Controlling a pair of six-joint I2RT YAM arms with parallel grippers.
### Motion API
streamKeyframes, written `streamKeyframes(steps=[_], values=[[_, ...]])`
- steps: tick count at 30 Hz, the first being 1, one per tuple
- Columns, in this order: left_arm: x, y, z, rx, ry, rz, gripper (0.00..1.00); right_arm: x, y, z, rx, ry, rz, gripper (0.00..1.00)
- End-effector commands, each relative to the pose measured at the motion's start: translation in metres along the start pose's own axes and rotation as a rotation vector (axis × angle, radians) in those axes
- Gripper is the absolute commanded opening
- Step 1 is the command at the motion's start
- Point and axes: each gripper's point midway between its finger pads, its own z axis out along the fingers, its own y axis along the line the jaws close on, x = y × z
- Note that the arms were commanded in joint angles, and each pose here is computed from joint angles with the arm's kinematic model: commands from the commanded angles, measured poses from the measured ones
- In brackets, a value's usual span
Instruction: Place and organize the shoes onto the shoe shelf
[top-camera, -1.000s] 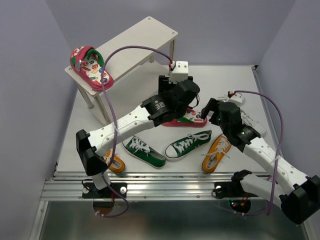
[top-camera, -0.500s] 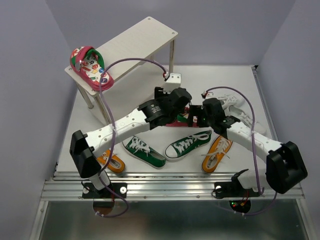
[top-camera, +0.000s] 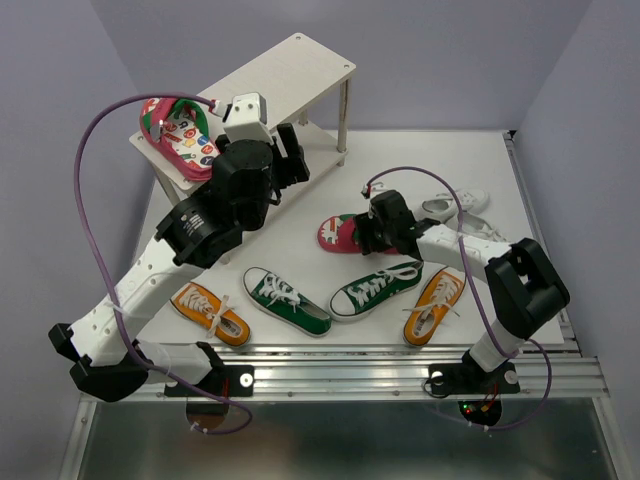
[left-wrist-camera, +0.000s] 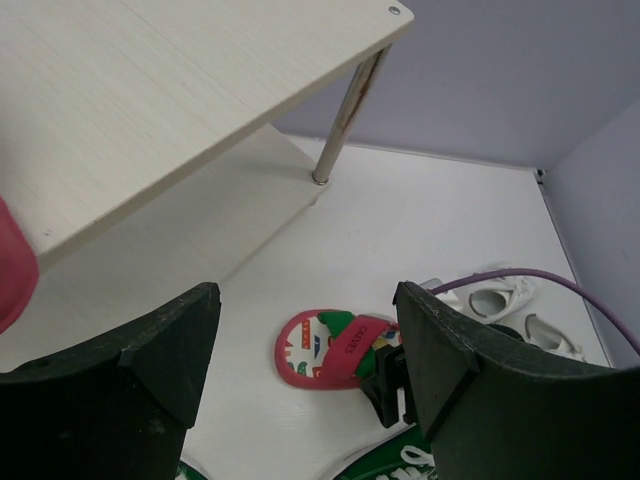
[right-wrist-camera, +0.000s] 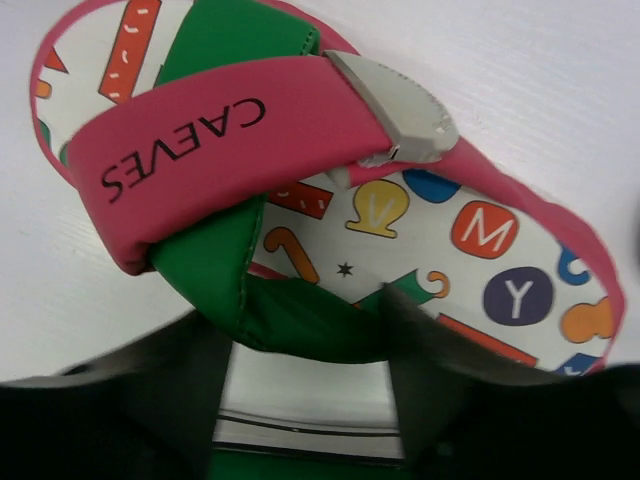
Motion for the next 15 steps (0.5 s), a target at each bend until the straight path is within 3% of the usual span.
streamKeyframes(steps=[1,4,5,7,12,15], values=[[-0.020,0.022,-0.012,-0.028,-0.030,0.024,0.82,-0.021,0.008,0.003,-0.030,-0.055,-0.021,0.53],[-0.038,0.039,-0.026,-0.039,-0.081,-0.012,0.82,-0.026,0.006,-0.002,-0.020,-0.072,-0.021,0.34],[-0.044,0.043,-0.029,-0.047,-0.099,-0.025,0.82,-0.030,0.006,-0.005,-0.023,-0.084,-0.021,0.15],[-0.055,0.053,-0.040,-0.059,-0.134,-0.056,0.82,-0.045,0.009,-0.021,-0.036,-0.134,-0.010,0.03],[-0.064,0.072,-0.052,-0.101,-0.182,-0.081,0.82,-0.084,0.023,-0.069,-0.106,-0.246,-0.001,0.01],[-0.069,0.091,-0.058,-0.193,-0.185,-0.076,0.82,-0.103,0.023,-0.104,-0.098,-0.249,0.007,0.01]])
